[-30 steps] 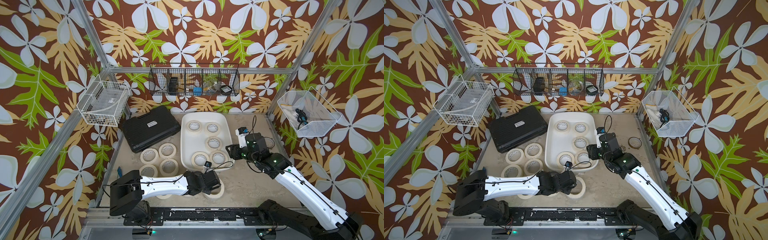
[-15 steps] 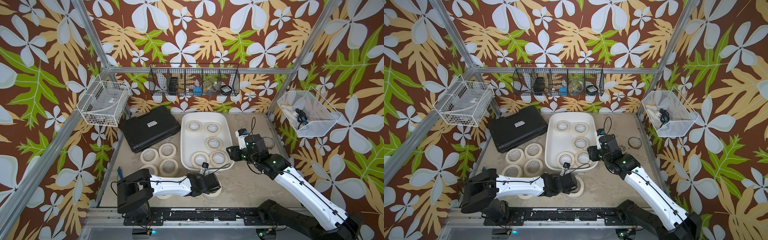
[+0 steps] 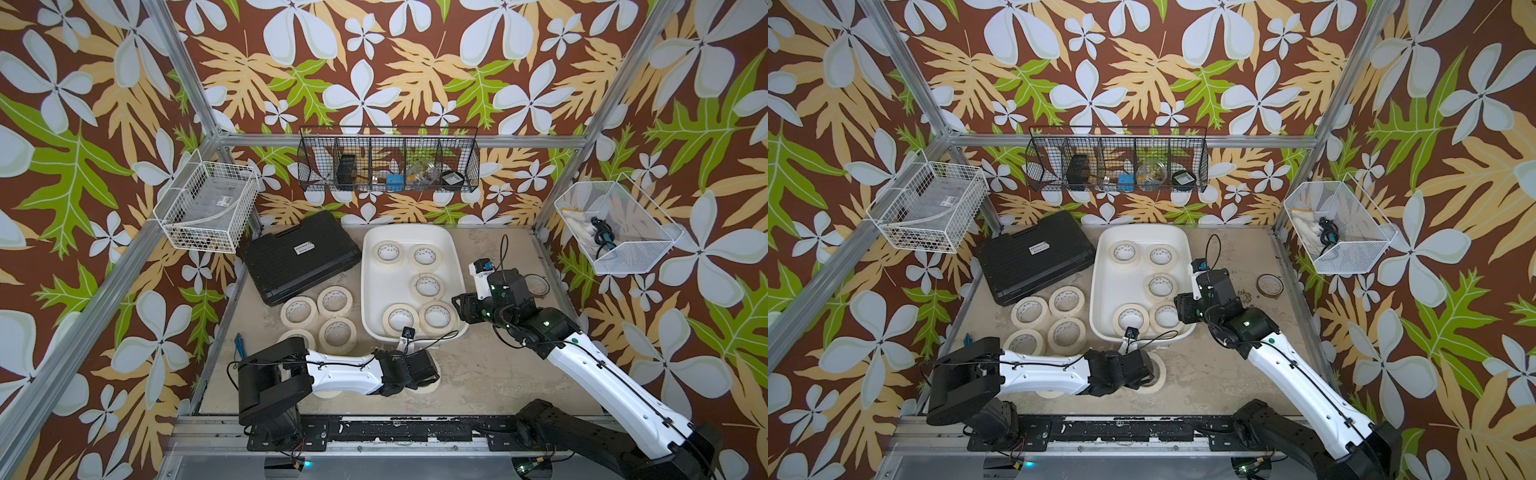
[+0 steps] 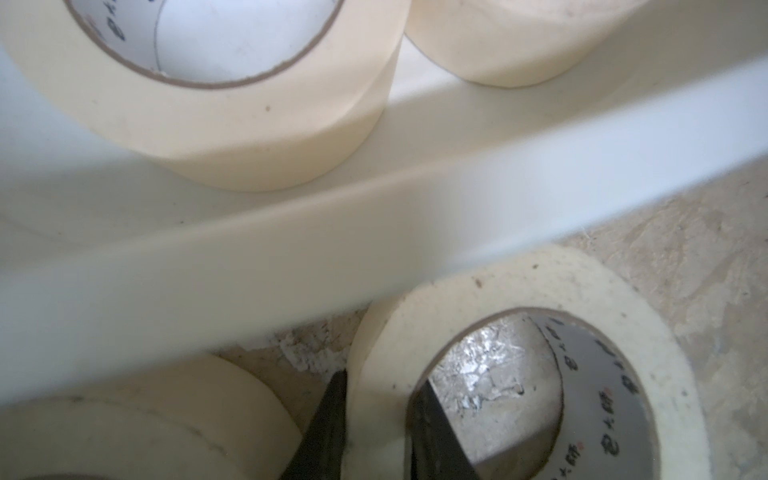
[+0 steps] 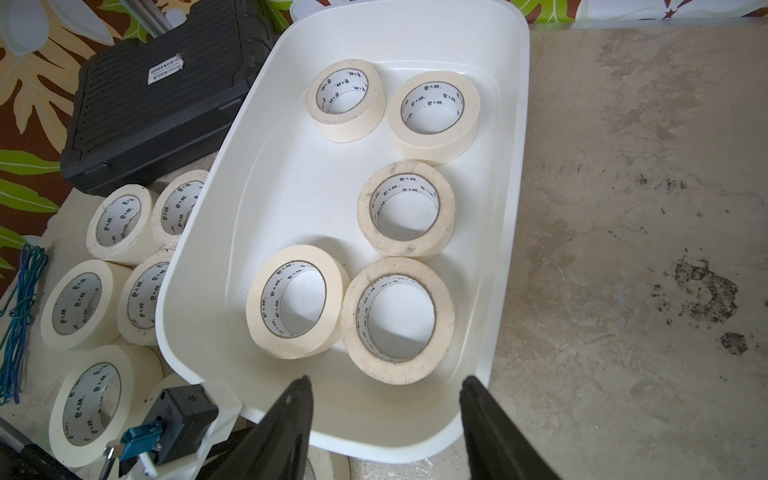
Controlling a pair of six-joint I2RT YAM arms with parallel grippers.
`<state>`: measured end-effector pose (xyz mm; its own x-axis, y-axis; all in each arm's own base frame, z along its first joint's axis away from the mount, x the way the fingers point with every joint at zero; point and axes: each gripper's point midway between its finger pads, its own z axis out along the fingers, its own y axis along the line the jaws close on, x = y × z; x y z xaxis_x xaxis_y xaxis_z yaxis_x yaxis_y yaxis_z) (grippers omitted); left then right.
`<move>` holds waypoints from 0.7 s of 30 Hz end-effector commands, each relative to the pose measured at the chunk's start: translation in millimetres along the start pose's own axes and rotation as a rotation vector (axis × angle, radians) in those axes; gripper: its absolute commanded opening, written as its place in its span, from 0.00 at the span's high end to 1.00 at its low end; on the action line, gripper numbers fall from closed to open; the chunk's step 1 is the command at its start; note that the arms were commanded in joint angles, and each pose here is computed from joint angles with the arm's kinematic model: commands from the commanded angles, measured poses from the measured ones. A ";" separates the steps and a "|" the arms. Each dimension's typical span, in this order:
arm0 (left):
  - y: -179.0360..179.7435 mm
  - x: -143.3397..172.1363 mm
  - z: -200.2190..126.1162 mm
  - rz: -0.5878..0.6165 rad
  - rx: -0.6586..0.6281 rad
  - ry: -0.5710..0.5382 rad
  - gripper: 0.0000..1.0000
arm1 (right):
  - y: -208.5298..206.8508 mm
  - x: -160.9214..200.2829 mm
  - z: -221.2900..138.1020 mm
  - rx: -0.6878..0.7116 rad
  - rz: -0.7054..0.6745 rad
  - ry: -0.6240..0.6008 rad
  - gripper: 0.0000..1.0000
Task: Take out the art tape in the storage box
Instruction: Place the art tape at the center of the board.
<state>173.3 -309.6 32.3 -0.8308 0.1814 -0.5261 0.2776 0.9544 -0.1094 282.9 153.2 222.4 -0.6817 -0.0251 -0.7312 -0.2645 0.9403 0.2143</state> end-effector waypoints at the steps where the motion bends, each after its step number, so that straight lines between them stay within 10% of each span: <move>1: -2.7 -4.8 -6.2 -0.007 0.011 -0.017 0.74 | 1.5 -3.1 -3.0 -0.006 -0.007 -0.008 0.39; 8: 2.7 -10.1 -15.7 -0.012 -0.007 -0.037 0.56 | 2.1 -2.7 -3.3 -0.010 -0.013 -0.009 0.39; 21: -22.8 -2.4 -51.7 0.097 0.217 0.037 0.57 | 10.6 -1.2 -3.6 -0.058 -0.017 0.002 0.40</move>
<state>153.4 -313.5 67.5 -0.8276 0.2287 -0.5126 0.3784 0.9019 -0.2085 279.4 157.5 223.3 -0.6858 -0.0392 -0.7268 -0.2922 0.9294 0.2255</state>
